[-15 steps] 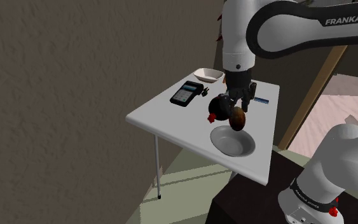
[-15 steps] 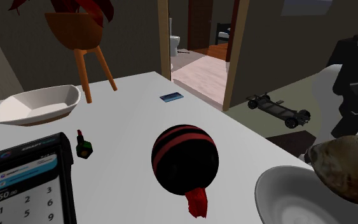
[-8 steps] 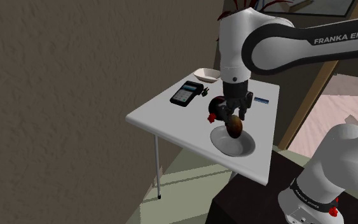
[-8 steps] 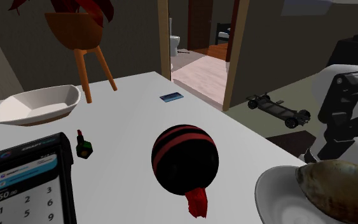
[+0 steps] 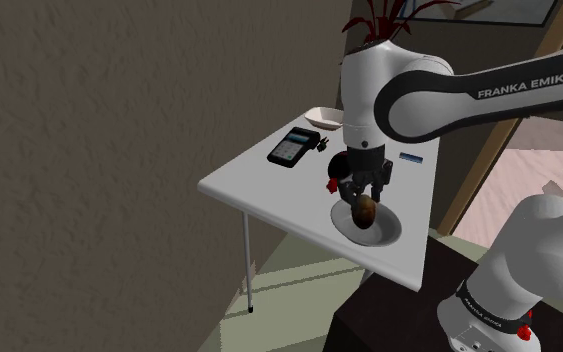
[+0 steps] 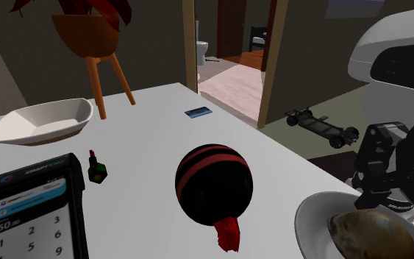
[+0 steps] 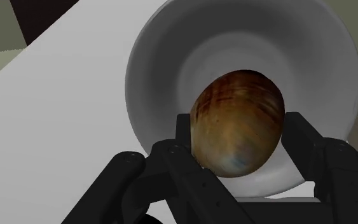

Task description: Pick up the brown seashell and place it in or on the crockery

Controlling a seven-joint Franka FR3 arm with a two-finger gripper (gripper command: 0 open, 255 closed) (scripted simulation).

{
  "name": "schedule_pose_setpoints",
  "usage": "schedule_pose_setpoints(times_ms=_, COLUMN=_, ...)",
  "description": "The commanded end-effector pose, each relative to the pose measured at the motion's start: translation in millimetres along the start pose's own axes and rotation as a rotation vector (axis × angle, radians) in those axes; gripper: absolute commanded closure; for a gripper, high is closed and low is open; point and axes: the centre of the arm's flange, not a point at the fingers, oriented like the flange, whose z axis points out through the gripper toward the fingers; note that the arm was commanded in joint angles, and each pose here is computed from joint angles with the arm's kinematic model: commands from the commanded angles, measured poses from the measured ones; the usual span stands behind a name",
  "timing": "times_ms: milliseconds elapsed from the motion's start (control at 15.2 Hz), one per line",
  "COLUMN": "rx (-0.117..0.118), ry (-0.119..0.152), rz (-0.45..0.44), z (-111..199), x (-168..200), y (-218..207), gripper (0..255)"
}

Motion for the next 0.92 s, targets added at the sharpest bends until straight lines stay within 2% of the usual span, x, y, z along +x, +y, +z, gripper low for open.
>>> schedule_pose_setpoints(times_ms=0, rx=0.0, ry=0.001, rz=0.0, z=3, x=0, y=0, gripper=255)
schedule_pose_setpoints(times_ms=396, rx=0.0, ry=0.001, rz=0.0, z=3, x=0, y=0, gripper=255)
schedule_pose_setpoints(times_ms=462, rx=0.0, ry=0.001, rz=0.0, z=3, x=0, y=0, gripper=0)
schedule_pose_setpoints(times_ms=792, rx=0.0, ry=0.001, rz=0.0, z=3, x=0, y=0, gripper=0)
schedule_pose_setpoints(times_ms=858, rx=0.0, ry=0.001, rz=0.0, z=-11, x=0, y=0, gripper=0)
